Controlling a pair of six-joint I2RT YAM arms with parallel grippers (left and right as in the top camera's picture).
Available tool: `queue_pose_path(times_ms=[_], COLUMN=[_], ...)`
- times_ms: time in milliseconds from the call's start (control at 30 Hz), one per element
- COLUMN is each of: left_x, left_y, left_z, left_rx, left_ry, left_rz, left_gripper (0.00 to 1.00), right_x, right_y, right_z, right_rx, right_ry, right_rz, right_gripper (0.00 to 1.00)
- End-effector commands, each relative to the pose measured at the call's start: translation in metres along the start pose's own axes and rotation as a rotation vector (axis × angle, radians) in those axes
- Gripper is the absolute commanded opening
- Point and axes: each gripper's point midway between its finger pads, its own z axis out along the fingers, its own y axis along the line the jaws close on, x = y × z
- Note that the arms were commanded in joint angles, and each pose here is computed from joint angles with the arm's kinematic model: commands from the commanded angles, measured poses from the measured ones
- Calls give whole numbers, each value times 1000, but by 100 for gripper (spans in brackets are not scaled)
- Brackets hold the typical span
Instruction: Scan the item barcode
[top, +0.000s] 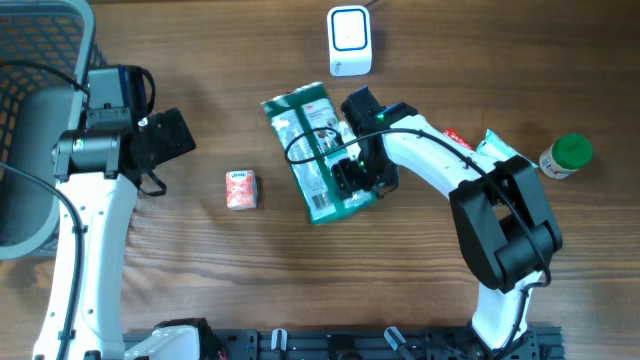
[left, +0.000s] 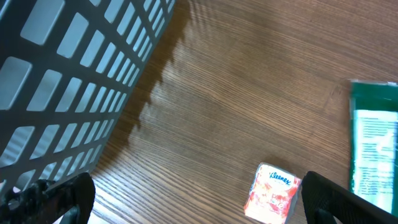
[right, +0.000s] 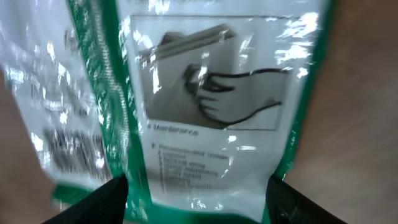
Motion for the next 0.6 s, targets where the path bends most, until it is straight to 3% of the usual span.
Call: queue_pose_path(times_ms=[0, 167, 267, 567], left_x=[-7, -7, -7, -7], left_y=[4, 4, 4, 4], left_z=[-7, -7, -7, -7], left_rx=[-8, -8, -8, -8], left_ry=[-32, -32, -32, -32], left_rz=[-19, -19, -19, -19], left_gripper=[100, 100, 100, 100], right_x=[18, -12, -34, -63], right_y=[16, 29, 21, 4], right_z=[3, -58, -87, -83], right_rx=[-82, -83, -2, 80], right_ry=[74, -115, -256, -380], right_rz=[44, 4, 67, 150], right_gripper=[70, 73, 73, 74])
